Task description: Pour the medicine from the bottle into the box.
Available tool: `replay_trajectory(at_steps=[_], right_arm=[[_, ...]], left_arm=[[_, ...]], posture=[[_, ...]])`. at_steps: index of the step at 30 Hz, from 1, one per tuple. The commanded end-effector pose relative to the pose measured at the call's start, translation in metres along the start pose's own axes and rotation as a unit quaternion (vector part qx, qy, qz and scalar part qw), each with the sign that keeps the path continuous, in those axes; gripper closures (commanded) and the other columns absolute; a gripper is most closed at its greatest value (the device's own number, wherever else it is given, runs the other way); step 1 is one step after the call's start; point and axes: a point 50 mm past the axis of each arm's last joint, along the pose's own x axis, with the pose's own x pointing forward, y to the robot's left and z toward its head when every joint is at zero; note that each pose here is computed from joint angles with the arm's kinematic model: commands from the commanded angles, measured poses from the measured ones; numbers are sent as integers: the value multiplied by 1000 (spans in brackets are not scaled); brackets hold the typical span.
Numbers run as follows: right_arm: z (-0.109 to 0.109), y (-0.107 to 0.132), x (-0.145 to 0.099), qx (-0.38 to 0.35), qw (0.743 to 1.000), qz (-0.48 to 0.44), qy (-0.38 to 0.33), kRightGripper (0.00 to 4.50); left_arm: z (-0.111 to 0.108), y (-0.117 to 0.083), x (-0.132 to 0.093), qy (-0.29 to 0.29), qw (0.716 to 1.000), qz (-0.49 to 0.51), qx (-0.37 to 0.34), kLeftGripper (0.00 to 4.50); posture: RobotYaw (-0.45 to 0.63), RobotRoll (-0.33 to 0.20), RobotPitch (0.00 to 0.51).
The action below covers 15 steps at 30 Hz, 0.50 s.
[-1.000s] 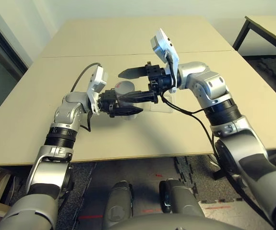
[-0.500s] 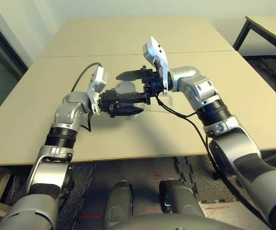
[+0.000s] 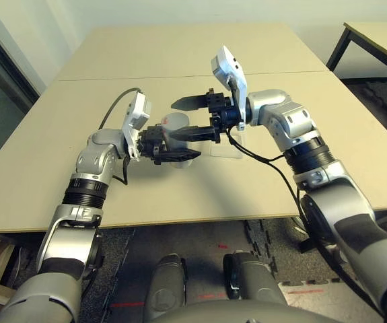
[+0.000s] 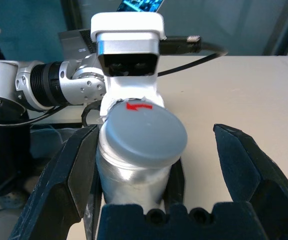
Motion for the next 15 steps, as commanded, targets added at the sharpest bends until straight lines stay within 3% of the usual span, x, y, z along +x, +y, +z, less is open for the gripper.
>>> replay_trajectory(at_steps=[1,15], right_arm=[[4,0,-12,0,1000,-12,-6,0],[3,4,-14,9,1000,-10,-13,0]], left_arm=[[2,0,3,8,1000,-12,7,1714],[2,1,0,9,1000,-8,8,1714]], posture=[[-73,0,38],[-67,0,38]])
